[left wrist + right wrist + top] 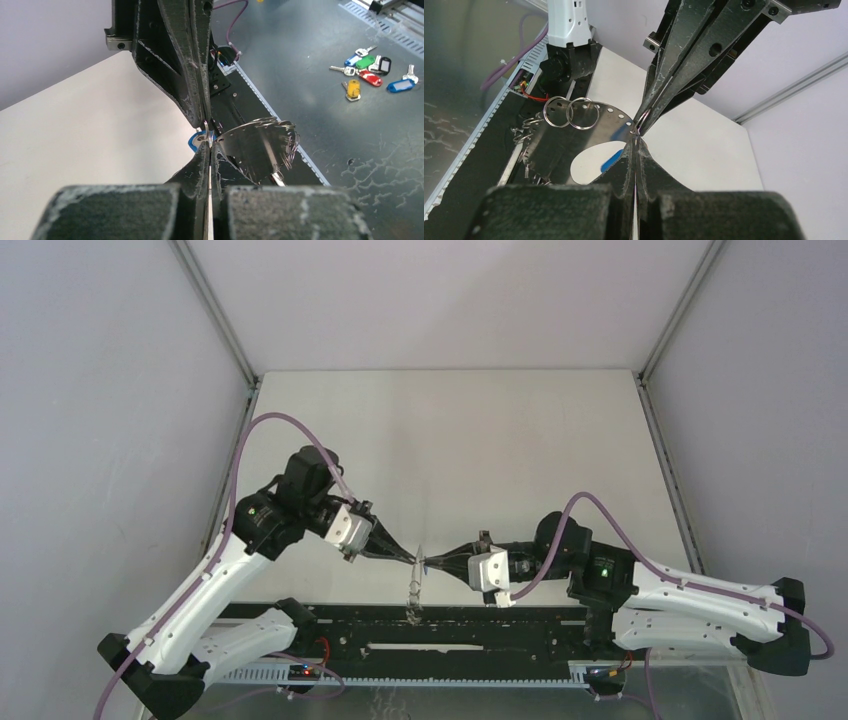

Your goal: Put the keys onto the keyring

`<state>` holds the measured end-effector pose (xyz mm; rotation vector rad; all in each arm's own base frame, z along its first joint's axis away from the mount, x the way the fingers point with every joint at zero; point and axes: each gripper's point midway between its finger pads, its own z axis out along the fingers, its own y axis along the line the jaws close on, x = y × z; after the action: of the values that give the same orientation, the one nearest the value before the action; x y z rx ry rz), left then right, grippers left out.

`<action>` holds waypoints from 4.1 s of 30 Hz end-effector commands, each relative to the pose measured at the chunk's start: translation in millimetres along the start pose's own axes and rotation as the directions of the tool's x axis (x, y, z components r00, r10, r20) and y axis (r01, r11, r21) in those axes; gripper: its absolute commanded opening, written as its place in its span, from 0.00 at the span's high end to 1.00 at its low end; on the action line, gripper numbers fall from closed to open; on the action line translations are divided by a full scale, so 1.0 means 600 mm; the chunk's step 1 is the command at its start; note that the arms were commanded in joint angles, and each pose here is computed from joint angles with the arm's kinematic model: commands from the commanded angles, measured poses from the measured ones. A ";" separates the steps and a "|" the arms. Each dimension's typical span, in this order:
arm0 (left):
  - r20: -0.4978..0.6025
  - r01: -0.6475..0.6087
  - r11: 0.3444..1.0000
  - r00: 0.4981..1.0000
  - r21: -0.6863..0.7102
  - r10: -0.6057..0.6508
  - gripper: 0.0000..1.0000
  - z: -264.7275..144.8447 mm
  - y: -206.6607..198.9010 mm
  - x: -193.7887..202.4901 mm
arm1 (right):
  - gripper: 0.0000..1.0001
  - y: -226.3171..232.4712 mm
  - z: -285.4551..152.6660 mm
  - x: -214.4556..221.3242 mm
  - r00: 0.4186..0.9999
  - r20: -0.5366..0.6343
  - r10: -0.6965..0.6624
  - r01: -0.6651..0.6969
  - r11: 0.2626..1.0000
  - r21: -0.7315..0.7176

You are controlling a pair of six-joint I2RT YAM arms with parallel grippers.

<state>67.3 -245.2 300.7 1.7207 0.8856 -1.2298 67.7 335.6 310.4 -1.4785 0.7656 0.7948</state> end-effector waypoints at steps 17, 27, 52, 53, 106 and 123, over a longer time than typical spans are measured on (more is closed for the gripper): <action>0.120 0.005 1.000 0.993 0.027 -0.008 1.00 -0.001 0.003 -0.078 | 1.00 -0.049 -0.018 -0.089 0.988 0.138 -0.072 0.061 0.995 0.084; 0.132 0.024 0.999 0.991 0.024 -0.027 1.00 0.001 0.010 -0.086 | 1.00 -0.069 -0.024 -0.104 0.984 0.162 -0.073 0.050 0.988 0.143; 0.137 0.035 0.999 0.990 0.024 -0.038 1.00 0.001 0.006 -0.082 | 1.00 -0.084 -0.038 -0.101 0.986 0.147 -0.076 0.049 0.983 0.180; 0.137 0.032 0.999 0.990 0.023 -0.035 1.00 0.001 0.006 -0.083 | 1.00 -0.086 -0.039 -0.100 0.987 0.145 -0.074 0.047 0.982 0.182; 0.132 0.060 0.998 0.989 0.000 -0.059 1.00 0.005 0.020 -0.069 | 1.00 -0.066 -0.026 -0.115 0.975 0.202 -0.087 0.065 0.992 0.112; 0.129 0.078 0.997 0.989 -0.005 -0.076 1.00 0.007 0.025 -0.062 | 1.00 -0.071 -0.022 -0.123 0.971 0.220 -0.099 0.073 0.989 0.125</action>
<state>68.4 -256.8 344.0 1.5958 0.8803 -1.3574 67.3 327.9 361.1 -1.3492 0.6375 0.8177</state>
